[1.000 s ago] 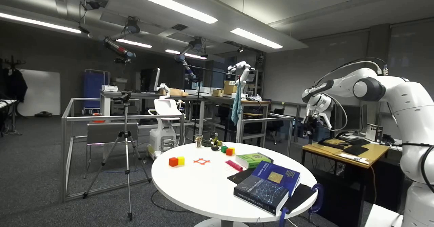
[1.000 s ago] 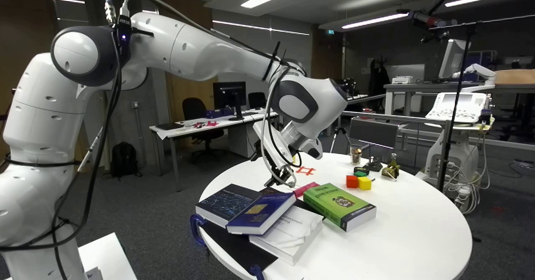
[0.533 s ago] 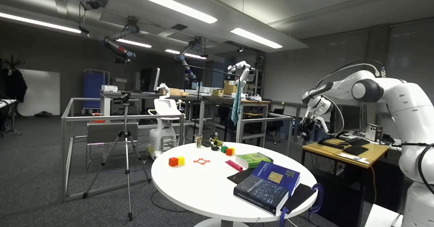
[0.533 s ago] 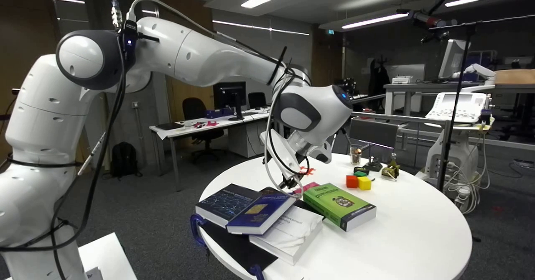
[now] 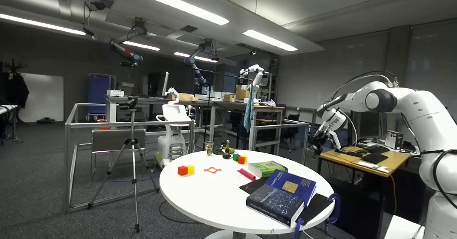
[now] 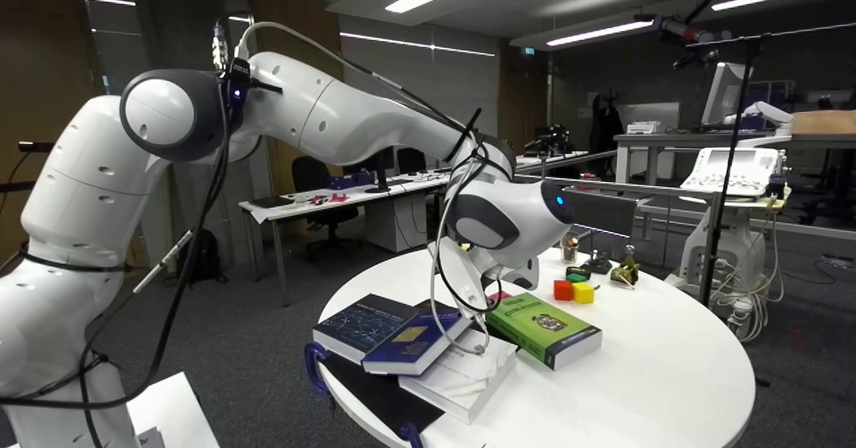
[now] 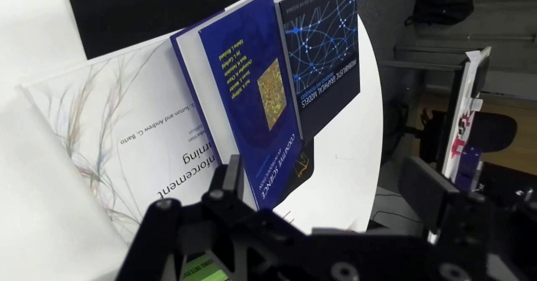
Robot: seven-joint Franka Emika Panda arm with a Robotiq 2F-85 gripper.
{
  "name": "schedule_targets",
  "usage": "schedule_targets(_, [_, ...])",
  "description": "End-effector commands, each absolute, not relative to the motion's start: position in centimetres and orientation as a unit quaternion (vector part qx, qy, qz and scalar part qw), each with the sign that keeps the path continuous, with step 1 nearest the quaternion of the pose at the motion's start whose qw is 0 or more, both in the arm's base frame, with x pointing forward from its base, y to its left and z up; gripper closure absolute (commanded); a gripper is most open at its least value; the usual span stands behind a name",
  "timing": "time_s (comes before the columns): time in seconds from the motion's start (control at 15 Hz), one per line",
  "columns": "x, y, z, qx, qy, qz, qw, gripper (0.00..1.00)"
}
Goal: Straighten the blue book and place it on top of the white book
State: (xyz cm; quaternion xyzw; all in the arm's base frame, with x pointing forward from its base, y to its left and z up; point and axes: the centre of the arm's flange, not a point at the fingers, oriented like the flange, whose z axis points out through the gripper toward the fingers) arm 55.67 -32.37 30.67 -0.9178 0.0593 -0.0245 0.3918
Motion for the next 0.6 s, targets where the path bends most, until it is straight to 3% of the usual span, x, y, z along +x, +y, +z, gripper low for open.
schedule_targets(0.0, [56.6, -32.6, 29.4, -0.905, 0.040, -0.064, 0.418, 0.00])
schedule_targets(0.53, [57.1, -33.1, 25.7, -0.910, -0.004, -0.084, 0.405, 0.00])
